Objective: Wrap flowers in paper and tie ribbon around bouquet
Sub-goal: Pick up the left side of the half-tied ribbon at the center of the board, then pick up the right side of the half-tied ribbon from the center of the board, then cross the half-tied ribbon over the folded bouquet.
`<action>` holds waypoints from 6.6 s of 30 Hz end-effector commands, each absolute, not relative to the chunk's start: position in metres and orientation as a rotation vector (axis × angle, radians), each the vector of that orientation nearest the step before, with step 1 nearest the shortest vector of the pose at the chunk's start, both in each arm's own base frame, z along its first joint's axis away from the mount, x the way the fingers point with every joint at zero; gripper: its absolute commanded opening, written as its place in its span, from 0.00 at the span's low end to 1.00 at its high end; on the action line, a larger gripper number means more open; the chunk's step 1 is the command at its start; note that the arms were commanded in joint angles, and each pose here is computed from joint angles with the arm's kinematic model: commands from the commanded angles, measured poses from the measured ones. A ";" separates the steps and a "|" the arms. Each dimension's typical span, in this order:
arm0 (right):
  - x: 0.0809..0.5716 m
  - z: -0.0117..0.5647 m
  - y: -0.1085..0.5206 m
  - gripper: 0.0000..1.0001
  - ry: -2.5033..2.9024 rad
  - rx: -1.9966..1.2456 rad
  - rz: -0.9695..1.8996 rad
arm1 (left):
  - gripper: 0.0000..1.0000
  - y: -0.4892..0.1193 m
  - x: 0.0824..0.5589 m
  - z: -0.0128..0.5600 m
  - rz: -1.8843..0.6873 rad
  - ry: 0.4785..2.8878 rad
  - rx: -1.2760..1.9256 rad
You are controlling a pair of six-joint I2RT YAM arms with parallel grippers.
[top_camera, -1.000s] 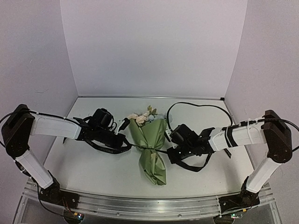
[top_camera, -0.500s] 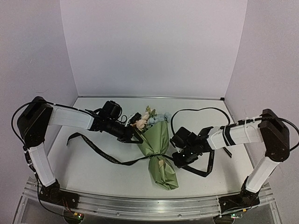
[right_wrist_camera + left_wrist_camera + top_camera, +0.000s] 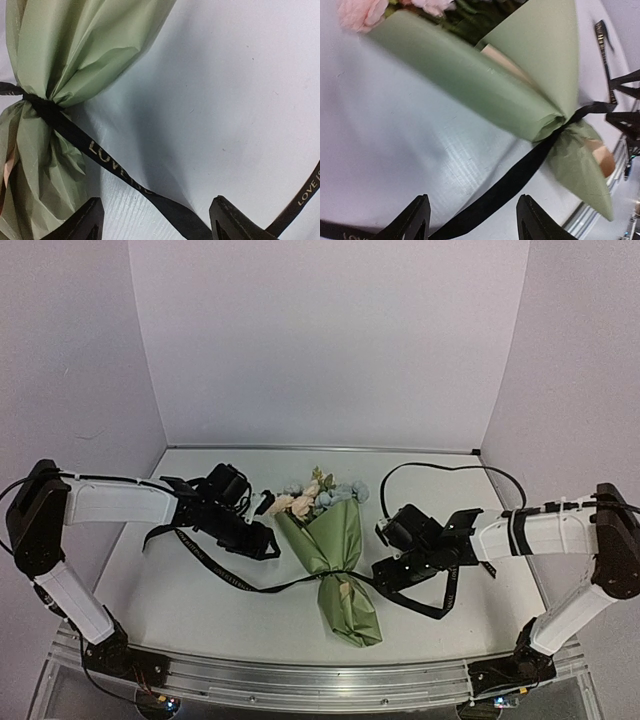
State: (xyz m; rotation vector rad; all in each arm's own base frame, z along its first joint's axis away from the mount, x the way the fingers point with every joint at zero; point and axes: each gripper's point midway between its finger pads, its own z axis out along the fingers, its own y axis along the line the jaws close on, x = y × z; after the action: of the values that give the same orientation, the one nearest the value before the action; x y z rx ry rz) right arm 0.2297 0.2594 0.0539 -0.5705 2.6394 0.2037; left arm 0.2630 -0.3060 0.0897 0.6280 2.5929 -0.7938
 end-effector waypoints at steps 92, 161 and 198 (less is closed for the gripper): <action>0.370 0.015 0.089 0.02 2.782 0.839 0.216 | 0.00 -0.479 0.231 0.148 -1.268 2.159 1.304; 0.411 0.329 0.360 0.00 2.341 0.409 1.354 | 0.57 -0.424 0.289 0.203 -1.208 1.872 0.918; 0.333 0.328 0.428 0.00 2.417 0.242 1.690 | 0.54 -0.396 0.312 0.296 -1.293 1.532 0.686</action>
State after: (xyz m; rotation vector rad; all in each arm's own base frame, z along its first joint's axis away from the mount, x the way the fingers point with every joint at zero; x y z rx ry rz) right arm 0.3507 0.4340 0.3018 0.3211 2.4673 1.6320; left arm 0.3088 -0.4043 0.2575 0.7105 1.6370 -1.2953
